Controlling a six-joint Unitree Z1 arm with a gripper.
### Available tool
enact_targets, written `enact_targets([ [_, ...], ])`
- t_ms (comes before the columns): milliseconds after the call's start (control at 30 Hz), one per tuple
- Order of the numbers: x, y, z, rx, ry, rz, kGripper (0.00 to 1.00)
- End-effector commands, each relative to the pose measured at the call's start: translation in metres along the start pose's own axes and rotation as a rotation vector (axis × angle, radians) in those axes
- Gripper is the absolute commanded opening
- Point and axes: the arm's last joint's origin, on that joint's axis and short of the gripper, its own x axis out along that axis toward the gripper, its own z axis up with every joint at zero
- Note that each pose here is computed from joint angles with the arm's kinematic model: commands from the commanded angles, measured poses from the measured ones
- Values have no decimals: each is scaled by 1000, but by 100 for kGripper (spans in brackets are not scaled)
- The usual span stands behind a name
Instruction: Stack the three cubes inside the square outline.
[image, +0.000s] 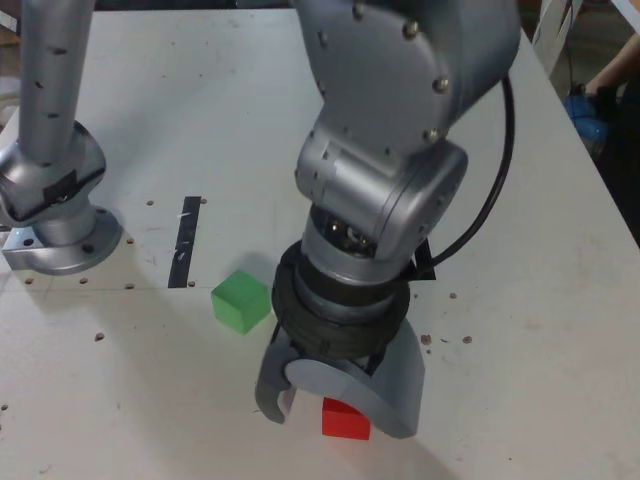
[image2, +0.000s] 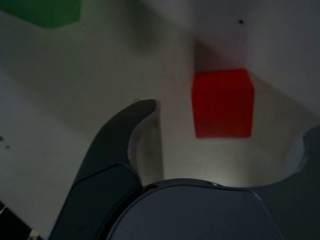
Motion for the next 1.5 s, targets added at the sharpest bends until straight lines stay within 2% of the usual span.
enact_targets([
  [0, 1, 1, 1, -6, -9, 1, 89],
  [233, 9, 4, 6, -18, -15, 13, 83],
  [500, 20, 10, 7, -31, -2, 15, 76],
  [700, 22, 11, 7, -30, 3, 19, 65],
  [867, 26, 11, 8, -29, -6, 17, 61],
  [1033, 30, 13, 10, -30, -18, 14, 53],
  [1267, 26, 13, 12, -23, -31, 15, 38],
  [1367, 21, 13, 11, -18, -28, 18, 35],
  [1467, 10, 17, 6, -15, -31, 35, 34],
])
